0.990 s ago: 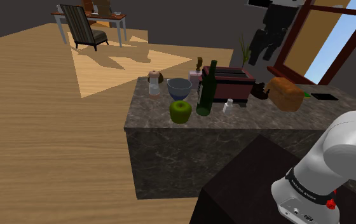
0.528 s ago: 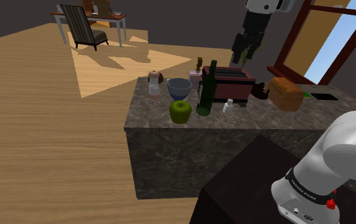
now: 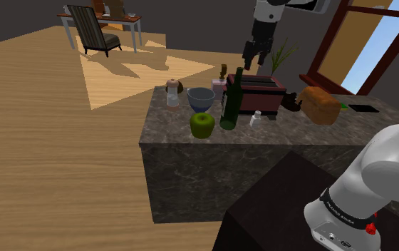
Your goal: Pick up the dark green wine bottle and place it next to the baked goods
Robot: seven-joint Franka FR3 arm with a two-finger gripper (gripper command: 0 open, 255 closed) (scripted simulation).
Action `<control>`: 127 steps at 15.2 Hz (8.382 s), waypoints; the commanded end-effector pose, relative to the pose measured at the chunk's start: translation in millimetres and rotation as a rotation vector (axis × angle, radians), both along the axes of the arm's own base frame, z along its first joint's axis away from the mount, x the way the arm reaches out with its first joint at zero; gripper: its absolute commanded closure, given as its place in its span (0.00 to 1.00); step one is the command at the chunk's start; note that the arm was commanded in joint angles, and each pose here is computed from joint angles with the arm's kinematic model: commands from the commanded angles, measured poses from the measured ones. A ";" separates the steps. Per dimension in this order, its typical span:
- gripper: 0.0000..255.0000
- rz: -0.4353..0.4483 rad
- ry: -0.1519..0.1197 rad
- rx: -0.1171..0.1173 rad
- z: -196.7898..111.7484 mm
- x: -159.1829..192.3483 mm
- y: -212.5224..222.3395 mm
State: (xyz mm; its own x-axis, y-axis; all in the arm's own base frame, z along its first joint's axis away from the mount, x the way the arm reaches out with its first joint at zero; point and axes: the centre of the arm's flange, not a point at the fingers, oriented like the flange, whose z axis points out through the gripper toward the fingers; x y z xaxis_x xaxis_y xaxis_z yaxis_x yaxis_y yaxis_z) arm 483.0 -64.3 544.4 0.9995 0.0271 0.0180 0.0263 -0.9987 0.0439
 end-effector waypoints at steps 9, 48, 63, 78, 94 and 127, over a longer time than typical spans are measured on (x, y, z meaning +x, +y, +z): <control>0.00 0.039 0.012 -0.014 -43.8 77.8 -26.8; 1.00 0.039 0.012 -0.014 21.9 78.0 -28.2; 1.00 0.039 0.012 -0.014 101.1 78.0 -28.2; 1.00 0.039 0.012 -0.014 151.8 46.1 -86.0; 1.00 0.039 0.012 -0.014 152.6 -56.0 -270.8; 1.00 0.039 0.012 -0.014 47.6 -139.4 -421.9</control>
